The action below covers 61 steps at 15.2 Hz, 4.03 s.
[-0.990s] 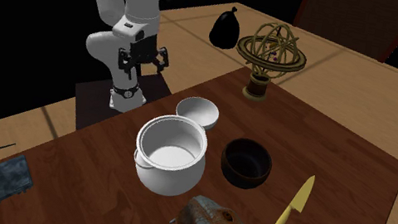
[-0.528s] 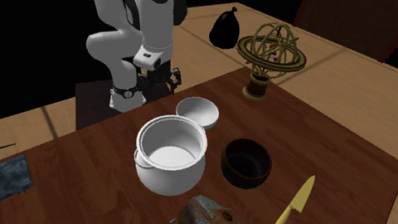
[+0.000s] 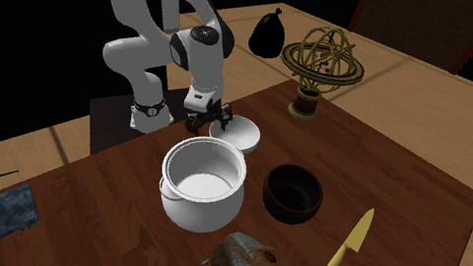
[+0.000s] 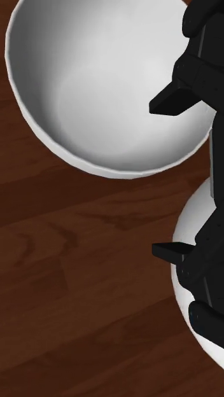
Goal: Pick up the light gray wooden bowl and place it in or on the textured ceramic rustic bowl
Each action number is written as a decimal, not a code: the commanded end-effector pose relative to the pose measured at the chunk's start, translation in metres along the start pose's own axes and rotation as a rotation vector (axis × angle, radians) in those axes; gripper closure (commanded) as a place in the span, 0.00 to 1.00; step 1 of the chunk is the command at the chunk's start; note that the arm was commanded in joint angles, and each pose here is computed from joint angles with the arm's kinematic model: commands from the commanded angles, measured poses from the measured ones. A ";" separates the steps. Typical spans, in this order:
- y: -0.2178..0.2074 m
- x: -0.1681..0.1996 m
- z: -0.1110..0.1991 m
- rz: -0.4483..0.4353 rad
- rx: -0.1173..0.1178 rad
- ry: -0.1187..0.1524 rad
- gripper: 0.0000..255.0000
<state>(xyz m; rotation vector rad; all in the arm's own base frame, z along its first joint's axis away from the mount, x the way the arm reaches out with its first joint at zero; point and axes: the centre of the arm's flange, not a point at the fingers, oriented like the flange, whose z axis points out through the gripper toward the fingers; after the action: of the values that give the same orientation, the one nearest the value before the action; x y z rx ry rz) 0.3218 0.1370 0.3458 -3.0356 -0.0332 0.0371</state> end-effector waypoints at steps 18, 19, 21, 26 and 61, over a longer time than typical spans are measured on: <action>-0.007 -0.003 0.054 -0.006 0.011 0.008 1.00; -0.007 -0.003 0.054 -0.006 0.011 0.008 1.00; -0.007 -0.003 0.054 -0.006 0.011 0.008 1.00; -0.007 -0.003 0.054 -0.006 0.011 0.008 1.00; -0.027 -0.007 -0.130 -0.006 0.011 0.008 1.00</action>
<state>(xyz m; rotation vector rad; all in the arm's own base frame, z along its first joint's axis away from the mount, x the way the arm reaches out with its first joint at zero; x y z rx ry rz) 0.3164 0.1487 0.4715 -3.0250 -0.0417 0.0252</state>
